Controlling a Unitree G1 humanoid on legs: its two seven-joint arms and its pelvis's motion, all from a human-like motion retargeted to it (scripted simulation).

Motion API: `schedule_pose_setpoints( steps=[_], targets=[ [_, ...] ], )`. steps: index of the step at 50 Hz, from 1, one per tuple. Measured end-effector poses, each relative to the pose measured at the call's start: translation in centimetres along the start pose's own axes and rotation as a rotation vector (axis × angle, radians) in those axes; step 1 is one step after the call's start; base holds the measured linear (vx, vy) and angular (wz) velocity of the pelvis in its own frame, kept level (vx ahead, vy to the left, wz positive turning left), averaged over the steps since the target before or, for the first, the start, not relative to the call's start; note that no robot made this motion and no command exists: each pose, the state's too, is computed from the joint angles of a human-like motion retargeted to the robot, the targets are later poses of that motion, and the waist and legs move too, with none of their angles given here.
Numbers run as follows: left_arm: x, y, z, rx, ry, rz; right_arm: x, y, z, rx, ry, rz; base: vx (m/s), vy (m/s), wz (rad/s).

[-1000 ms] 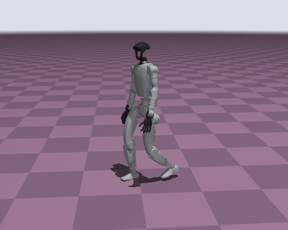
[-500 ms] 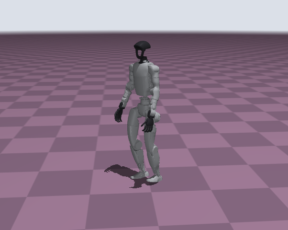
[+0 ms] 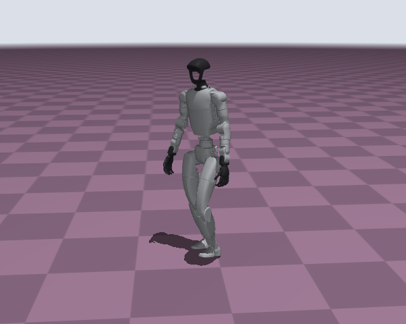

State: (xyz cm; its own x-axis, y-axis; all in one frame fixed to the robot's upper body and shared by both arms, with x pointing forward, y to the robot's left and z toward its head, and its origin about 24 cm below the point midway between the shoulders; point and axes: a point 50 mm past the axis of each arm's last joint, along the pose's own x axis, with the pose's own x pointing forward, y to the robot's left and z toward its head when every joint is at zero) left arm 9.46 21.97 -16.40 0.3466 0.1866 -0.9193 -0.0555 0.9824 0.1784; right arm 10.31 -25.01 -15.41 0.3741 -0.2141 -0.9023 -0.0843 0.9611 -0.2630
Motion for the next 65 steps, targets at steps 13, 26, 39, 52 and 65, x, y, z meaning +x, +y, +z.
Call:
schedule_pose_setpoints(
  steps=[13, 26, 39, 52, 65],
  targets=[
    [-0.3, 0.1, -2.3, -0.054, 0.07, -0.012, -0.3, 0.7, -1.4, 0.005, 0.021, 0.029, 0.27, 0.13, -0.05],
    [0.2, 1.5, 2.4, 0.023, -0.056, -0.002, -0.3, 1.5, -1.3, 0.022, 0.014, 0.09, 0.31, 0.14, 0.24],
    [0.2, 1.8, 7.3, 0.065, -0.208, 0.039, -0.2, 0.7, -1.0, 0.057, 0.004, 0.025, 0.29, 0.0, 0.16],
    [0.2, 1.1, 5.8, -0.052, -0.182, 0.017, -0.4, 0.4, -2.7, 0.198, 0.078, -0.043, 0.18, -0.08, 0.06],
    [0.2, 1.1, 2.6, -0.183, -0.079, 0.012, -0.1, -0.7, -1.3, 0.29, 0.052, -0.072, 0.15, 0.03, -0.39]
  ],
)
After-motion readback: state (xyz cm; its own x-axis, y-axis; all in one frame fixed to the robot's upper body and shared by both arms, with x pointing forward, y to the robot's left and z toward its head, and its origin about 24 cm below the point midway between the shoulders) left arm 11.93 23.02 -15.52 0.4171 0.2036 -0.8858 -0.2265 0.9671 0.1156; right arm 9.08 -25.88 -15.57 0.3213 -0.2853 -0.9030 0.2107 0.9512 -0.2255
